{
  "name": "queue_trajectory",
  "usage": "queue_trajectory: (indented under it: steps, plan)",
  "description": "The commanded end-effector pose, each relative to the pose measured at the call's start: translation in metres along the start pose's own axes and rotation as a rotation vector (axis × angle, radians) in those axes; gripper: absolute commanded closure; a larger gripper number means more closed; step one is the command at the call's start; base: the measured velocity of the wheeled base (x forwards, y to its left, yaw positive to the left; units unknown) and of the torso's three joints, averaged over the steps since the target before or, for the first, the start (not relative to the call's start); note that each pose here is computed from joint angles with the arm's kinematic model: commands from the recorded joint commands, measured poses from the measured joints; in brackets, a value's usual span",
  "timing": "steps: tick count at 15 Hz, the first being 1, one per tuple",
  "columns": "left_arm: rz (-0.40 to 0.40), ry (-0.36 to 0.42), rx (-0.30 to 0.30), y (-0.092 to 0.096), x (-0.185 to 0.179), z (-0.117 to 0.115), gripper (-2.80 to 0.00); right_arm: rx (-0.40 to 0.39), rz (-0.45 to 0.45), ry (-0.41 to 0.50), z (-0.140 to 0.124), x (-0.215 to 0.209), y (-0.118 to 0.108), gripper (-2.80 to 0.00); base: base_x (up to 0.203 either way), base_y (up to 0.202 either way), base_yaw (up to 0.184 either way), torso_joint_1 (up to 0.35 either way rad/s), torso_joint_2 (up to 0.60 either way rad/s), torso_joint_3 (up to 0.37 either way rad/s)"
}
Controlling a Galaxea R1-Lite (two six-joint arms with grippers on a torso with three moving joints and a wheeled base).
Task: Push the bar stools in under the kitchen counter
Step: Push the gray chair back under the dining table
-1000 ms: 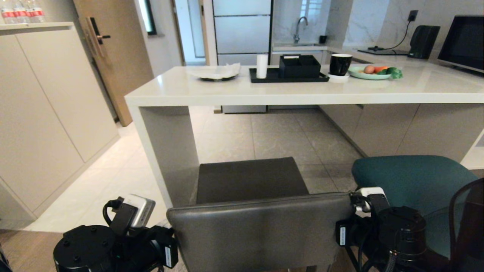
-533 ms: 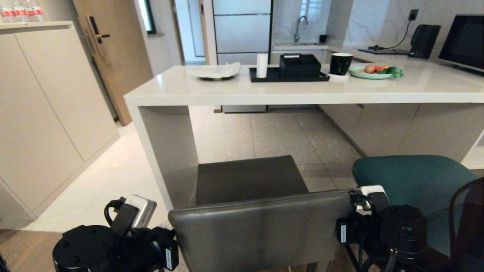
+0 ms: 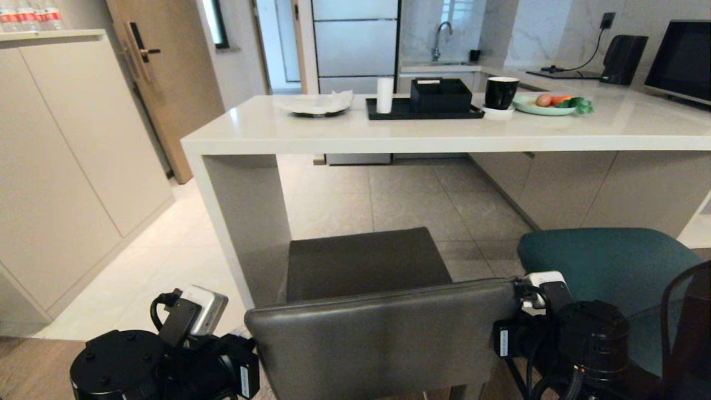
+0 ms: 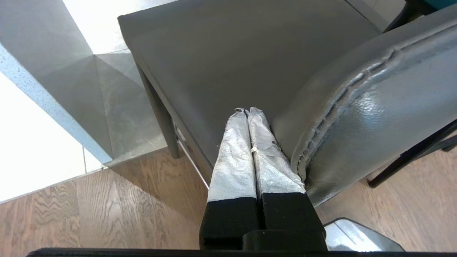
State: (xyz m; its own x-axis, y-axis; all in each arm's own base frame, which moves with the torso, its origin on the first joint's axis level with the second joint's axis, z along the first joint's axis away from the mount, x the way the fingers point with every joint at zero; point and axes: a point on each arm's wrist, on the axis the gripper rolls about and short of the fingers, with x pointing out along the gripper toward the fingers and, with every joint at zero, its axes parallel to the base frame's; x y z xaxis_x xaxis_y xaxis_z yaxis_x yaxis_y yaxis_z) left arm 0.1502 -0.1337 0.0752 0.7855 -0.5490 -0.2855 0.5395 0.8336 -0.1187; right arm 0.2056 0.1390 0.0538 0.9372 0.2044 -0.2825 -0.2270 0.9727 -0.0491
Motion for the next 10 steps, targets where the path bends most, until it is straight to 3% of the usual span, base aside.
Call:
queue_trajectory:
  steps: [1,3,8,10]
  plan:
    - [0.057,-0.022,-0.010,0.011,0.003,0.003,0.00,-0.058,0.216,-0.017,-0.004,-0.028,0.049,0.00,0.000,0.000,0.000,0.000,0.00,0.000]
    - [0.111,-0.005,-0.016,0.023,0.007,0.000,0.00,-0.046,0.166,0.001,-0.005,-0.028,0.034,0.00,0.000,0.000,0.000,0.000,0.00,0.000]
    - [0.264,-0.011,-0.066,0.063,0.019,0.002,0.00,0.038,-0.057,-0.017,0.007,-0.028,-0.026,0.00,0.000,0.000,0.000,0.000,0.00,0.000]
    - [0.219,0.000,-0.078,0.070,0.021,0.001,0.00,0.043,-0.067,-0.011,0.006,-0.035,-0.032,0.00,0.000,0.000,0.000,0.000,0.00,0.000]
